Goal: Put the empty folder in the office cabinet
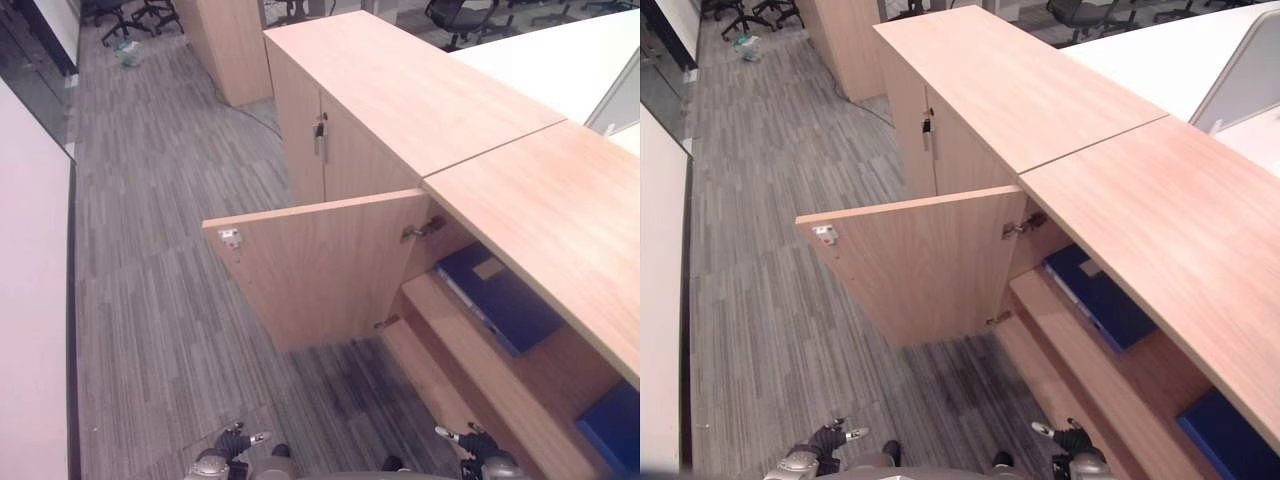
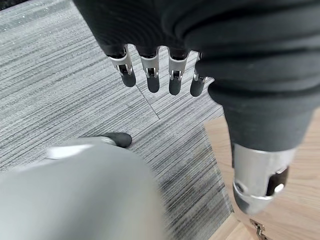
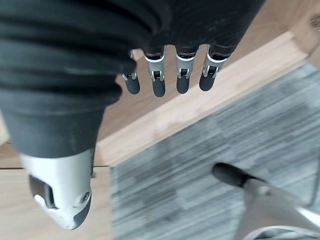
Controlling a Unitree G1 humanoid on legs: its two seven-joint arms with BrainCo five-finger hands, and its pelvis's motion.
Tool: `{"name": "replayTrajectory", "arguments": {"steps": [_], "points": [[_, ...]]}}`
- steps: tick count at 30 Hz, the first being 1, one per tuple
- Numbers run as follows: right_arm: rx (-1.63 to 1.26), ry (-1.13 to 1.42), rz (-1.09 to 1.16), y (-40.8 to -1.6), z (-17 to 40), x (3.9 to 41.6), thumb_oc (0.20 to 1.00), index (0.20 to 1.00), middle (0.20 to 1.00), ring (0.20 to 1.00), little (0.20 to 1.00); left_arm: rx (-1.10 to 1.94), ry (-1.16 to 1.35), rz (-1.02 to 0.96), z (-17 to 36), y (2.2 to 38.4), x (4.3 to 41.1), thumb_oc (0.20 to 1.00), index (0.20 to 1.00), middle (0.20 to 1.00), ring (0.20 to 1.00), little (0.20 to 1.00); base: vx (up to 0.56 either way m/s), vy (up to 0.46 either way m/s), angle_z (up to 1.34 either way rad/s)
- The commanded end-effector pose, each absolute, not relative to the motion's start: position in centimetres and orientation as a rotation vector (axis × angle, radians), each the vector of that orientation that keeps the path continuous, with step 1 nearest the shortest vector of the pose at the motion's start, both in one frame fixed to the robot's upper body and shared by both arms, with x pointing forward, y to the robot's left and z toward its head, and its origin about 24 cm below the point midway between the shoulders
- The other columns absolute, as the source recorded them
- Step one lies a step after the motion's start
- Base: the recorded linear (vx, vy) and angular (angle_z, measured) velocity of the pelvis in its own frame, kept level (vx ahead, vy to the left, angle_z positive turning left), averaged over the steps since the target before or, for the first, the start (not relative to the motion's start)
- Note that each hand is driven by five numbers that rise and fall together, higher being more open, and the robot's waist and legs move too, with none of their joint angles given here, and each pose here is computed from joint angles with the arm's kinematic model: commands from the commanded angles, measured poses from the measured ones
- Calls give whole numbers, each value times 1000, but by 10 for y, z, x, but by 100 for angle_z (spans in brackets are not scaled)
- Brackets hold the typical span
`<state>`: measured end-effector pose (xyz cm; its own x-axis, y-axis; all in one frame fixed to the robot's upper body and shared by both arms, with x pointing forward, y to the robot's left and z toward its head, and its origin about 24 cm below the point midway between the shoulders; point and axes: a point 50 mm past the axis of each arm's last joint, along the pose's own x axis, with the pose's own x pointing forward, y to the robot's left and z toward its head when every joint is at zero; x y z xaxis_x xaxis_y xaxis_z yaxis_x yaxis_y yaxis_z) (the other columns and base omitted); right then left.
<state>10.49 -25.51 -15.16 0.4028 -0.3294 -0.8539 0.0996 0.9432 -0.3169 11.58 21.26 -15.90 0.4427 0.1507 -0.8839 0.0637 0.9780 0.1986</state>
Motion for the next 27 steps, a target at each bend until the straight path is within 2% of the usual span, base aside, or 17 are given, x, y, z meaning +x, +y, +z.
{"name": "replayTrajectory", "arguments": {"steps": [1,9,13,14,16,17,18,21,22,27], "points": [[-230,1114,-232,-245,-153,110,1000,1000,1000,1000,1000,255,1108,11,-159,212,117,1000,1000,1000,1000,1000,27,103,-7],[-217,1132,-203,-234,-156,110,1000,1000,1000,1000,1000,262,1078,55,-154,225,124,1000,1000,1000,1000,1000,2,136,-8],[-211,1128,-204,-233,-156,112,1000,1000,1000,1000,1000,275,1018,65,-147,231,139,1000,1000,1000,1000,1000,-60,95,-1],[-216,1147,-213,-241,-156,104,1000,1000,1000,1000,1000,328,1059,87,-138,274,126,1000,1000,1000,1000,1000,32,26,35],[-221,1153,-234,-249,-155,100,1000,1000,1000,1000,1000,295,1038,128,-134,282,129,1000,1000,1000,1000,1000,53,34,33],[-225,1166,-228,-249,-156,95,1000,1000,1000,1000,1000,315,980,100,-133,271,138,1000,1000,1000,1000,1000,86,24,20],[-233,1160,-223,-251,-156,95,1000,1000,1000,1000,1000,265,939,157,-126,280,144,1000,1000,1000,1000,1000,73,2,28],[-243,1165,-224,-255,-155,93,1000,1000,1000,1000,1000,282,871,166,-118,283,157,1000,1000,1000,1000,1000,43,10,26],[-242,1155,-240,-260,-153,94,1000,1000,1000,1000,1000,274,773,155,-106,281,175,1000,1000,1000,1000,1000,19,1,13],[-215,1151,-230,-254,-155,91,1000,1000,1000,1000,1000,251,613,175,-79,286,203,1000,1000,1000,1000,1000,29,1,9]]}}
